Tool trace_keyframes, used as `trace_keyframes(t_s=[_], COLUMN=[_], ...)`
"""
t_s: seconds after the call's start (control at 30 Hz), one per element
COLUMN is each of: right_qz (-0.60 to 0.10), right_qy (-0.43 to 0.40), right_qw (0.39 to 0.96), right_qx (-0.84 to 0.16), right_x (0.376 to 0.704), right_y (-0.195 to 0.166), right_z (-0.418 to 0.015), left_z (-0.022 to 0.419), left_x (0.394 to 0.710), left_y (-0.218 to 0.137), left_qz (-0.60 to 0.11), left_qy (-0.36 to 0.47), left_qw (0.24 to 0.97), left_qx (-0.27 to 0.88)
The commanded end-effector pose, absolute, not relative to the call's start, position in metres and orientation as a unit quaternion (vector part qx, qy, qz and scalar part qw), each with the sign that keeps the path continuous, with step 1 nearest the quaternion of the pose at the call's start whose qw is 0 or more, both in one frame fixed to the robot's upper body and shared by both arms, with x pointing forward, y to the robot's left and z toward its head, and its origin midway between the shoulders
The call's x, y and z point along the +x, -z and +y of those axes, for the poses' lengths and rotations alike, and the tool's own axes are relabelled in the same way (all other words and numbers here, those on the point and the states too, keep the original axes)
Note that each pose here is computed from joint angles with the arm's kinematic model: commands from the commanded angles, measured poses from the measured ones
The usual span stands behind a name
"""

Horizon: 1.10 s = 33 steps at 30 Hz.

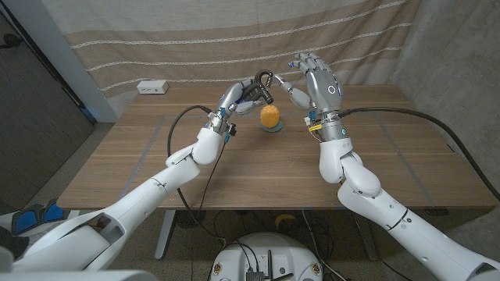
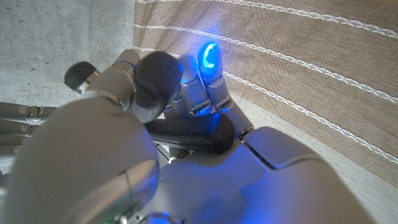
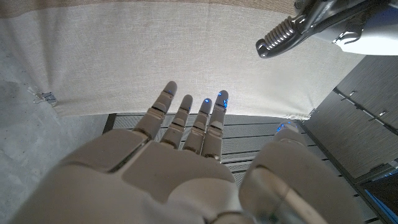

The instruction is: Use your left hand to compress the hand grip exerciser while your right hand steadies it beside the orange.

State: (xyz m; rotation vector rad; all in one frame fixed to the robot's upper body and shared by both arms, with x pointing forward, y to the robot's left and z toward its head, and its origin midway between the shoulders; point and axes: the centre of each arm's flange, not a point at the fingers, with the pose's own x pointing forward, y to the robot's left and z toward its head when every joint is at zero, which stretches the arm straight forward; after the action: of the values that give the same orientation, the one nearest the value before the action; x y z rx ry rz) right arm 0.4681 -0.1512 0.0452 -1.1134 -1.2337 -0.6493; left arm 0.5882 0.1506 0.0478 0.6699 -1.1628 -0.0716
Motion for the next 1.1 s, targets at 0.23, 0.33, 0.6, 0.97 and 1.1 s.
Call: trace_keyframes(t_s=[0.23, 0.33, 0.6, 0.97, 1.1], right_qz=[-0.554, -0.555, -0.559, -0.556, -0.548], right_qy=[0.294, 0.294, 0.295, 0.290, 0.282], right_qw=[0.628, 0.629, 0.629, 0.645, 0.662], right_qx=[-0.461, -0.458, -0.451, -0.437, -0.427], right_x=[0.475, 0.477, 0.479, 0.486, 0.491], right_y=[-0.044, -0.044, -0.044, -0.046, -0.046], right_z=[-0.156, -0.157, -0.160, -0.166, -0.171], left_z=[0.157, 0.157, 0.157, 0.156, 0.157], left_x=[0.602, 0.605, 0.607, 0.612, 0.618], left_y=[-0.057, -0.059, -0.061, -0.065, -0.065], left_qz=[-0.510, -0.499, -0.484, -0.446, -0.423], left_qy=[0.130, 0.148, 0.154, 0.210, 0.246], left_qw=[0.816, 0.823, 0.834, 0.853, 0.862], left_qx=[0.240, 0.227, 0.218, 0.171, 0.134])
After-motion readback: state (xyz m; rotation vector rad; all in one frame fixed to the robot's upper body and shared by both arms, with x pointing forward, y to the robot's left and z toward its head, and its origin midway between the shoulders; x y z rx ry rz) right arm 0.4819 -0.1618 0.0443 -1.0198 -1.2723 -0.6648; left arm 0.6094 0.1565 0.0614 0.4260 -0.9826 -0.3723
